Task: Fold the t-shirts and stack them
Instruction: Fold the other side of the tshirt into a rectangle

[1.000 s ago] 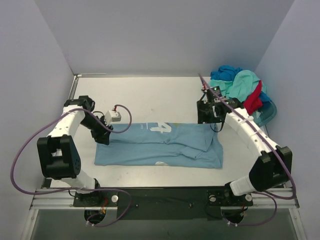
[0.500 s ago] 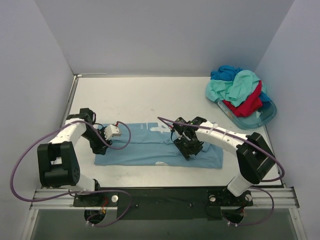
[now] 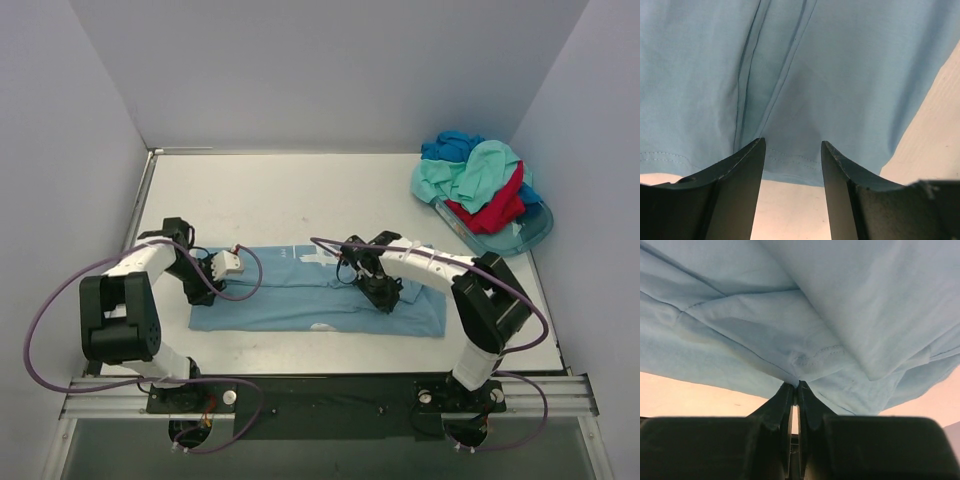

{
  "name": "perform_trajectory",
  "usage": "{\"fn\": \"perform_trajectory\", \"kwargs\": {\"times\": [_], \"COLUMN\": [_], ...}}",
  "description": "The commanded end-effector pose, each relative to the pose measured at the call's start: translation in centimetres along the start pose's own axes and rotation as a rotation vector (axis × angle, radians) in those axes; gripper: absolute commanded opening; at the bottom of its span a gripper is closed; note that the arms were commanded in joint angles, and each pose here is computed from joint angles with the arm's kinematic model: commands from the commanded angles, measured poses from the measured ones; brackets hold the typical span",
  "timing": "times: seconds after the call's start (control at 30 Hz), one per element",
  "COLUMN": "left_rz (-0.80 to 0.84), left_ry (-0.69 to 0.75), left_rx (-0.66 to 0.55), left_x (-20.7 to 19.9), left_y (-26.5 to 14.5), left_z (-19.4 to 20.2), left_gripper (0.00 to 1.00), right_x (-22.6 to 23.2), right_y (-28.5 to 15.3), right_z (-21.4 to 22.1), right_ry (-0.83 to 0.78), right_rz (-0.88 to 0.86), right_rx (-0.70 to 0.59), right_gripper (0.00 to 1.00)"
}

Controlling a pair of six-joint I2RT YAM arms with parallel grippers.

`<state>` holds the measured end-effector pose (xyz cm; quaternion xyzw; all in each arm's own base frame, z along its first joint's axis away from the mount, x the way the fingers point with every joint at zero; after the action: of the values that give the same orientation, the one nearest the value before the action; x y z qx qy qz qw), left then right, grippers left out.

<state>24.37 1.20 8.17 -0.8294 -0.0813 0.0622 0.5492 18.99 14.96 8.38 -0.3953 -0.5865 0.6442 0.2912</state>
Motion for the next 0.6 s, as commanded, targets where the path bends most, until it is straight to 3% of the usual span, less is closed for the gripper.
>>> {"fn": "perform_trajectory", "kwargs": {"times": [0.0,0.13,0.17,0.23,0.57], "left_rz": [-0.007,-0.027,-0.033,-0.040,-0.169], "left_ry": [0.038,0.004,0.007,0.003,-0.166], "left_rx": [-0.026,-0.009,-0.007,0.006,0.014], "left_x": [0.9,1.4,1.5,1.4,2.4], "left_y": [0.9,0.8,0.7,0.3,-2.1], "left_z": [-0.1,0.1,0.0,0.2,0.2], "left_gripper": [0.57,0.28,0.14,0.00,0.00], "right_x": [-0.9,-1.5,-1.6,-2.1,-4.0], "right_y": [-2.5,-3.5,-3.4,-2.9,-2.9], "right_z": [-1.8,-3.5,-3.7,-4.0,-6.2], "right_ry": [0.007,0.046,0.054,0.065,0.121], "right_rz": [0.043,0.032,0.028,0.032,-0.015], "right_rx": [-0.064,-0.112,-0.109,-0.090,-0.124], "right_gripper": [0.00,0.00,0.00,0.00,0.00]}}
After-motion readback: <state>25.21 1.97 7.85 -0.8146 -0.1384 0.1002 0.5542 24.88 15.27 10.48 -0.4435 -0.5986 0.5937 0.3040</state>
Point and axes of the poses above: each gripper's point midway between its finger pads, its own y axis out along the fingers, its own x axis along the line the jaws close on, z = x × y, the point moved 6 cm from there along -y, back along the fingers, and after that the axes turned 6 degrees about y, right-handed, at the moved point
